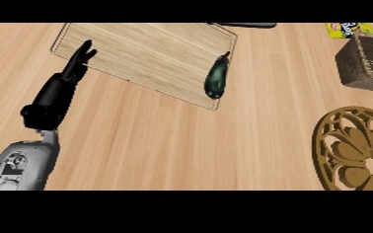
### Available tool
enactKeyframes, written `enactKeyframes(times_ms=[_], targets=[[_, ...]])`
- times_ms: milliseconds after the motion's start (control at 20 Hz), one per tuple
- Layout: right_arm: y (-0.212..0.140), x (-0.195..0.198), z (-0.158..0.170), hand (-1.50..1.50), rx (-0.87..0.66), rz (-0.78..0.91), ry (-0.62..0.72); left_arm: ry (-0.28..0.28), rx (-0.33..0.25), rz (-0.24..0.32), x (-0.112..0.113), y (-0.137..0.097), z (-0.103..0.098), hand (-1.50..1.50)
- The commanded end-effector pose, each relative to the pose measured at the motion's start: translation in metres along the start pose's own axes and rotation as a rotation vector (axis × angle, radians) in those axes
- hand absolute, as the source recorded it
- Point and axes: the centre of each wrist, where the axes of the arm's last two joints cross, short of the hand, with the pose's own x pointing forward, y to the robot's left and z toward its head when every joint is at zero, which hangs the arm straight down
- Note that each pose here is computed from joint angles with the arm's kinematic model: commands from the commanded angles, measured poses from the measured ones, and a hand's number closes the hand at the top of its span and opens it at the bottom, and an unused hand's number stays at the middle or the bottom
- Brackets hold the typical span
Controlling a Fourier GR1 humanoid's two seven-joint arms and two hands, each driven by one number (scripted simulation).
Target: Pick the can from the placemat and place it in the basket
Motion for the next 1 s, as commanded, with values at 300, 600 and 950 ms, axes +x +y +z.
enactKeyframes(times_ms=[300,600,950], targets=[[-0.004,0.053,-0.041,1.50,0.237,-0.093,-0.066,-0.001,-0.011,-0.013,0.004,0.003,-0.005,0.00],[0.031,0.068,-0.077,1.50,0.356,-0.106,-0.022,0.002,-0.004,0.008,-0.001,-0.007,-0.004,0.00],[0.051,0.083,-0.099,1.50,0.516,-0.035,0.063,0.007,-0.004,-0.020,0.003,0.011,-0.004,0.00]])
